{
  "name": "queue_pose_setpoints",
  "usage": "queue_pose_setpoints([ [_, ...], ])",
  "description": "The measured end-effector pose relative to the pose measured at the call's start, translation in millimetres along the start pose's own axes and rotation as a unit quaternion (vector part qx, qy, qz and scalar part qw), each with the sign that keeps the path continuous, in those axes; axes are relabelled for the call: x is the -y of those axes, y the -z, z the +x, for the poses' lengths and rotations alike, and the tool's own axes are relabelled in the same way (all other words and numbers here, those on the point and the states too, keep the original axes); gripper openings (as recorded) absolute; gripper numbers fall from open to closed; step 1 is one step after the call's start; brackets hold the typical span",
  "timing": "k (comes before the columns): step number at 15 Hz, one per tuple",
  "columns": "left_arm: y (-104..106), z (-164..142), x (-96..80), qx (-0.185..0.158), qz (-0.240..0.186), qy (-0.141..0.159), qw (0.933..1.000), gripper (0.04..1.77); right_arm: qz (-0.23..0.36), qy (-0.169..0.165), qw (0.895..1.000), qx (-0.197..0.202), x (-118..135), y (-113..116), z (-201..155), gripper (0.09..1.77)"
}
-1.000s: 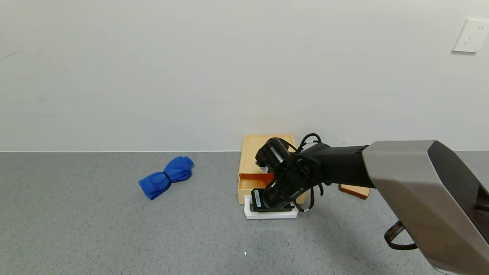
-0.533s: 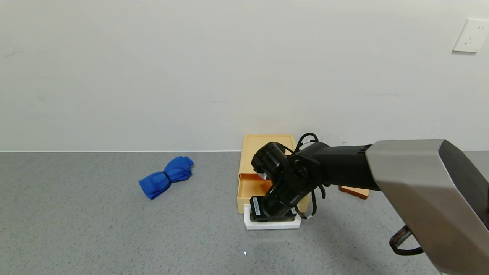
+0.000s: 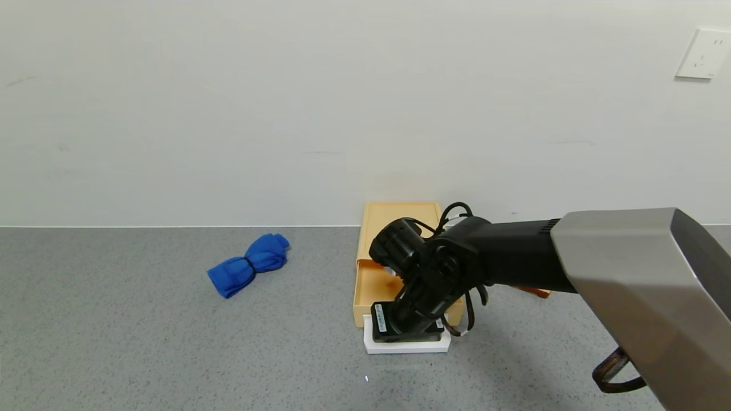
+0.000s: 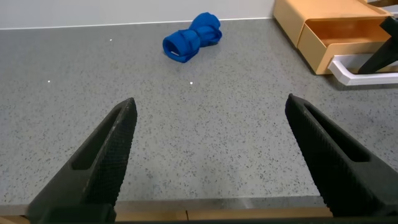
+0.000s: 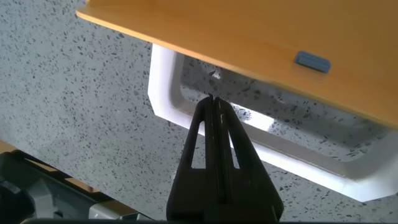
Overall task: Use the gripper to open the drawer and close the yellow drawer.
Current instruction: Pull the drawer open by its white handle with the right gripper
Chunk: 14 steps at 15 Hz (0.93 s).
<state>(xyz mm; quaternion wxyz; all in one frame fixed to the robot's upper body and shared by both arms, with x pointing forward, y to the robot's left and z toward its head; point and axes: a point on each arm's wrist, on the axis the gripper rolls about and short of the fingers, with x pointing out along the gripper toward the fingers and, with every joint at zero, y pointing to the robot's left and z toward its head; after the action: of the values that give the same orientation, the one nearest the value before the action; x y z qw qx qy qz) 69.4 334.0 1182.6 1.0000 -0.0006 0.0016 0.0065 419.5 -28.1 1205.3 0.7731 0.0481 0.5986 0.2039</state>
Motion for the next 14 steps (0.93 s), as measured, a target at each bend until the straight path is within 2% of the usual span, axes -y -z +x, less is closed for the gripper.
queue_pose_setpoints([
  [14,0,0,0.0,0.000,0.000,0.000,1.0000,1.72,0.002,0.014,0.999,-0.031,-1,20,3,0.12],
])
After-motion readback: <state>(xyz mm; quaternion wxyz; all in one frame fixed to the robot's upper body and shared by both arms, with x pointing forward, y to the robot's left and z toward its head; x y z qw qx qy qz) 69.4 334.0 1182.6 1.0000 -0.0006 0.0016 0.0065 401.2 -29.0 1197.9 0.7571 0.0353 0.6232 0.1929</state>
